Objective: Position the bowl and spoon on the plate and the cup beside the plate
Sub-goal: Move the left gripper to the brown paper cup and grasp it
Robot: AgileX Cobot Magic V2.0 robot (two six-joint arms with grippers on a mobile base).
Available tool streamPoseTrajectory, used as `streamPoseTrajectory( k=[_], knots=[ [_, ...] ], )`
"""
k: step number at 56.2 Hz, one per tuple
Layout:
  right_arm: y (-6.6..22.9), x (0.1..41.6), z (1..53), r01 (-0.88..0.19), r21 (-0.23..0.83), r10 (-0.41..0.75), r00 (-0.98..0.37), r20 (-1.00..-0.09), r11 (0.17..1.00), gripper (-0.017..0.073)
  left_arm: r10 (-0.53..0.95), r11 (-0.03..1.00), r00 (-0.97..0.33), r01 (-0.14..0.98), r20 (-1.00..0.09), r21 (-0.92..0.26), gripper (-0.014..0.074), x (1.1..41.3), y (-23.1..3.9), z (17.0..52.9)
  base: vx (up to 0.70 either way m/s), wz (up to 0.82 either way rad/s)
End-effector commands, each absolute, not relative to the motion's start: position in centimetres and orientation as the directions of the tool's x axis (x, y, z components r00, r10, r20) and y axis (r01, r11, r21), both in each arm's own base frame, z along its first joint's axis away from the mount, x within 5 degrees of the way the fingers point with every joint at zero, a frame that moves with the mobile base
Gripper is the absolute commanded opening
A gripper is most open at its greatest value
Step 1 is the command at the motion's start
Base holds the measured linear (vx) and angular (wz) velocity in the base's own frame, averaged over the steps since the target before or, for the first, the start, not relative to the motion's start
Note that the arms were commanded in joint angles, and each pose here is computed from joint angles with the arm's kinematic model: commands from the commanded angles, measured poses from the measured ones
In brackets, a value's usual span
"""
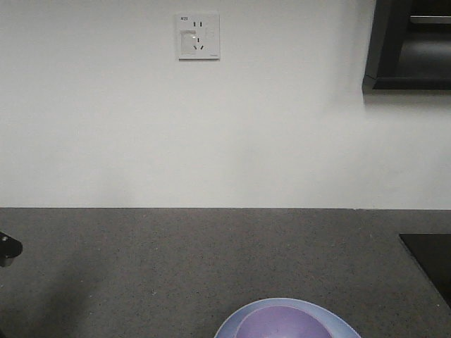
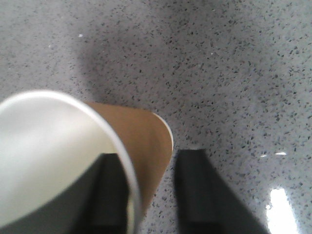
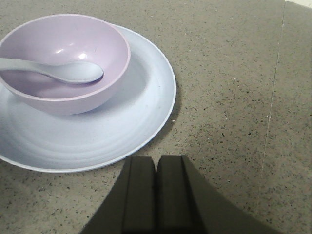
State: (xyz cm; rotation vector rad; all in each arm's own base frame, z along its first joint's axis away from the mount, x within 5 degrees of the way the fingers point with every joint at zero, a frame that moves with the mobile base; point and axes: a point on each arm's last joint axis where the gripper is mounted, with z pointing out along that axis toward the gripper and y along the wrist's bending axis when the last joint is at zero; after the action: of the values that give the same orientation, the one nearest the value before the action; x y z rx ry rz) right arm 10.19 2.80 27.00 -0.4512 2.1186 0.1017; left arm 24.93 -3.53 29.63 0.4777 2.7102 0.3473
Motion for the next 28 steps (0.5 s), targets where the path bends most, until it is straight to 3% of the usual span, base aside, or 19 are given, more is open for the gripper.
streamPoseTrajectory(
  k=[1, 3, 16, 28],
  knots=[
    [2.8, 10.7, 28.4, -0.334, -0.117, -0.26, -0.422, -0.868, 0.935, -0.0009, 0.376, 0.912, -0.842, 0.264, -0.387, 0.314, 0.0064, 25.2, -3.5, 31.0, 0.0, 0.0],
    [2.8, 10.7, 28.4, -0.334, -0.117, -0.26, -0.422, -0.868, 0.935, -0.0009, 0.381, 0.91, -0.839, 0.267, -0.389, 0.316, -0.0008, 25.2, -3.5, 31.2, 0.0, 0.0],
    [2.8, 10.6, 28.4, -0.335, -0.117, -0.26, -0.424, -0.867, 0.935, -0.0009, 0.391, 0.917, -0.793, 0.293, -0.467, 0.27, -0.0006, 25.6, -4.6, 35.3, 0.0, 0.0],
    [2.8, 10.6, 28.4, -0.335, -0.117, -0.26, -0.423, -0.868, 0.935, -0.0009, 0.458, 0.865, -0.61, 0.472, -0.647, 0.168, -0.0001, 25.2, -9.6, 41.2, 0.0, 0.0]
  ],
)
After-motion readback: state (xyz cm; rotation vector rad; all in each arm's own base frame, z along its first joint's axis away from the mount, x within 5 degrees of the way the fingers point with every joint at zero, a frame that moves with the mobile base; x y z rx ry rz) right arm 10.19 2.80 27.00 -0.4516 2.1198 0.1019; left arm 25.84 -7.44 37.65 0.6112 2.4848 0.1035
